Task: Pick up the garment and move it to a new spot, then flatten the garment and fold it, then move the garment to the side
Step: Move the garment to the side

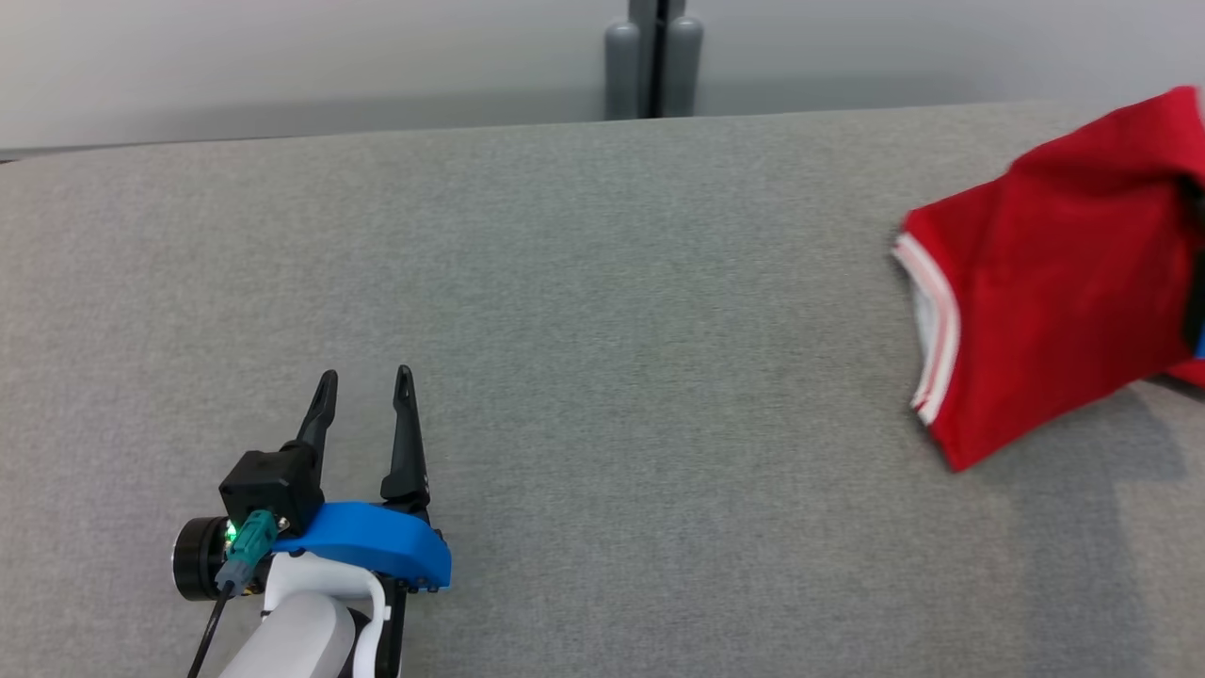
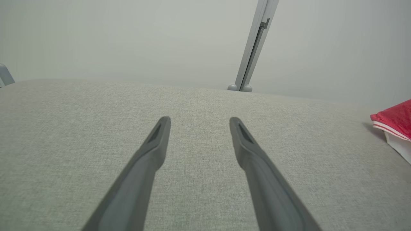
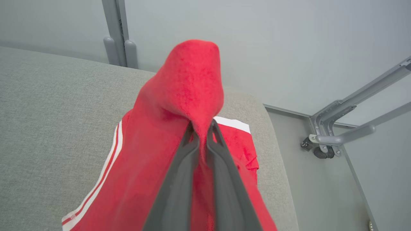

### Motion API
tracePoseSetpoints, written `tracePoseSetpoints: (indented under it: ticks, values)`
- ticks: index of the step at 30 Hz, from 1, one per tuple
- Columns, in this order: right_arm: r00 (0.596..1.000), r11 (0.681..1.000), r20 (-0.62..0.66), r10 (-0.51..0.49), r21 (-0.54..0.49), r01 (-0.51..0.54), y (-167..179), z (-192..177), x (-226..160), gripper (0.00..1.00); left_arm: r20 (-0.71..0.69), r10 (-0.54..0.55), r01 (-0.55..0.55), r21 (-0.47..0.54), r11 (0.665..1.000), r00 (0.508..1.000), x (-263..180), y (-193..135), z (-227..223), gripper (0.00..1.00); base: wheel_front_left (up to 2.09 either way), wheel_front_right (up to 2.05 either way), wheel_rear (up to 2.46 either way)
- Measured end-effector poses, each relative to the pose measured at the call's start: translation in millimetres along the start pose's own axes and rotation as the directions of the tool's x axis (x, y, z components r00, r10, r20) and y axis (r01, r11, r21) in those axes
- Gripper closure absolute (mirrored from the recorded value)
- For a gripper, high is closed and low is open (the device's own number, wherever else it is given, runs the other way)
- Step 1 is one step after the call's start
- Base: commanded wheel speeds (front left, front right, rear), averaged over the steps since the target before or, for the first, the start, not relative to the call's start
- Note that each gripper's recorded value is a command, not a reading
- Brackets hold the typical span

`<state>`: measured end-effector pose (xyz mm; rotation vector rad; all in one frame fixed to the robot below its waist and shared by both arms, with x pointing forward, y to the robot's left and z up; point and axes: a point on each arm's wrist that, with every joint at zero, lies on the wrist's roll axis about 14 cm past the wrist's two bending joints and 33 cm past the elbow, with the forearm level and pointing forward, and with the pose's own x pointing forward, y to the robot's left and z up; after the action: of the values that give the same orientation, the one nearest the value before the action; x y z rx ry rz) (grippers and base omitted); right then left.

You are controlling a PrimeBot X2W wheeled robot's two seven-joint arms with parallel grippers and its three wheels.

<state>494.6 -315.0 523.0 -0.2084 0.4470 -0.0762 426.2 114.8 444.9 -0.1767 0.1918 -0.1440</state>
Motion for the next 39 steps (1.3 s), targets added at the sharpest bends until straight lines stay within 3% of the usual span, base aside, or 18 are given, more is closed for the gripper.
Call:
tracePoseSetpoints:
  ticks: [6, 17, 18, 20, 21, 24, 30, 39]
  values:
    - [0.995, 0.996, -0.043, -0.089, -0.033, 0.087, -37, 4, 12, 1.00, -0.011, 0.053, -0.053, -0.013, 0.999, 0.999, -6, 19, -6, 0.00, 0.00, 0.00, 0.00]
    - [0.962, 0.970, -0.137, -0.237, -0.082, 0.228, -91, -22, 37, 1.00, -0.056, 0.081, -0.081, 0.006, 0.997, 0.995, 4, 36, -22, 0.00, 0.00, 0.00, 0.00]
    - [0.959, 0.967, -0.134, -0.249, -0.083, 0.240, -94, -24, 39, 0.92, -0.060, 0.082, -0.082, 0.008, 0.997, 0.995, 5, 37, -23, 0.00, 0.00, 0.00, 0.00]
    - [0.948, 0.960, -0.162, -0.275, -0.091, 0.264, -101, -35, 41, 0.53, -0.071, 0.080, -0.079, 0.017, 0.997, 0.994, 6, 37, -27, 0.00, 0.00, 0.00, 0.00]
    - [0.944, 0.957, -0.164, -0.287, -0.096, 0.274, -103, -39, 42, 0.04, -0.076, 0.079, -0.078, 0.017, 0.997, 0.994, 6, 36, -28, 0.00, 0.00, 0.00, 0.00]
    - [0.929, 0.939, -0.162, -0.334, -0.138, 0.314, -111, -46, 40, 0.00, -0.083, 0.073, -0.072, 0.020, 0.997, 0.994, 8, 34, -30, 0.00, 0.00, 0.00, 0.00]
    - [0.941, 0.952, -0.142, -0.306, -0.070, 0.299, -86, -56, 44, 0.00, -0.076, 0.049, -0.046, 0.034, 0.998, 0.996, 14, 29, -26, 0.00, 0.00, 0.00, 0.00]
    - [0.970, 0.971, 0.039, -0.239, -0.014, 0.240, -51, -7, 34, 0.00, 0.000, 0.018, -0.018, 0.049, 0.999, 1.000, 21, 21, 2, 0.00, 0.00, 0.00, 0.00]
